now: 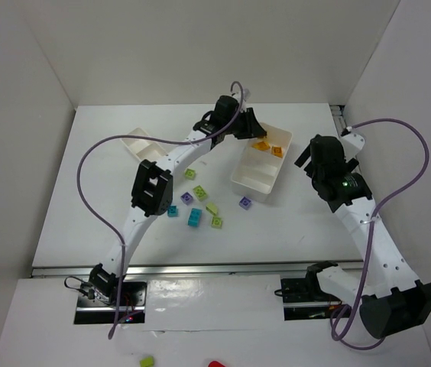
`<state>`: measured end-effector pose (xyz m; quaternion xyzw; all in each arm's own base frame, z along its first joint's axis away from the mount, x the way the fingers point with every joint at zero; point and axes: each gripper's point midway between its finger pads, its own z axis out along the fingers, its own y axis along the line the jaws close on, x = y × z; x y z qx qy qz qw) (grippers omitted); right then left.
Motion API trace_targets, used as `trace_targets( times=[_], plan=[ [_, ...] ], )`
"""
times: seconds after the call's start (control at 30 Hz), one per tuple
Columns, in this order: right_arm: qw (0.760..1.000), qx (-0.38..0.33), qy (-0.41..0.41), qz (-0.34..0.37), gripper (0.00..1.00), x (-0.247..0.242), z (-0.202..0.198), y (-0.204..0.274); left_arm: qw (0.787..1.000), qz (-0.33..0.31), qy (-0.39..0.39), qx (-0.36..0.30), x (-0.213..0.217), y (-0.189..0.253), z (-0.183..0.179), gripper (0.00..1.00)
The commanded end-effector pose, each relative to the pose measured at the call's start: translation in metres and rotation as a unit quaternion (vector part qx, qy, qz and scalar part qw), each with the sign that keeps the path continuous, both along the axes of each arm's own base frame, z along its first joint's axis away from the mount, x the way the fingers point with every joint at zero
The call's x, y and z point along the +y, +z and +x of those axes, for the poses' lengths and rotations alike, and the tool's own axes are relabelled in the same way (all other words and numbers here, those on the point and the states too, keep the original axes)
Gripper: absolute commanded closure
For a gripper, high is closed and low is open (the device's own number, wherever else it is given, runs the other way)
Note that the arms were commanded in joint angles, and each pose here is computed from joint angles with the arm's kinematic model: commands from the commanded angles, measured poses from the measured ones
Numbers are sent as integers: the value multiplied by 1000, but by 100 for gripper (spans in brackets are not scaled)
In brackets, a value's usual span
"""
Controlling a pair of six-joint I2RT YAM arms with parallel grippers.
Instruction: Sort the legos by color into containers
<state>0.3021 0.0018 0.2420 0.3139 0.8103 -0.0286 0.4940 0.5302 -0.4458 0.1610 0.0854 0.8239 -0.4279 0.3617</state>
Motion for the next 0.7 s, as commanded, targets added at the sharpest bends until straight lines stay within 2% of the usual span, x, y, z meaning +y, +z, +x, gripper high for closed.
trace_targets(
  times=[0.0,0.1,0.2,0.23,0.27,0.5,0.53,0.6,0.63,0.67],
  plan=[
    [999,-30,-19,-1,12,-8,-7,23,996,-68,9,-55,-24,41,12,62],
    [999,-24,-23,-6,12,-11,-11,19,995,-84,9,-48,-34,35,12,52],
    [1000,-19,-23,-7,12,-12,-14,16,995,-82,3,-53,-40,32,10,20],
    [1000,-19,-23,-7,12,-12,-14,16,996,-75,8,-52,-39,25,12,5],
    [999,-24,-23,-6,12,-12,-13,18,996,-76,8,-54,-38,30,11,1],
    [999,-21,25,1,12,4,-1,12,993,-78,-8,-90,-31,75,-1,0],
    [999,-13,39,0,12,9,2,6,990,-82,-10,-112,-25,108,-9,0],
    [997,1,81,9,12,24,9,-6,993,-36,-6,-111,-8,107,-20,0],
    [992,10,123,18,12,39,11,-12,990,-33,10,-139,9,149,-31,0],
    [989,17,145,27,12,52,11,-20,988,-9,16,-150,21,154,-37,0]
  ],
)
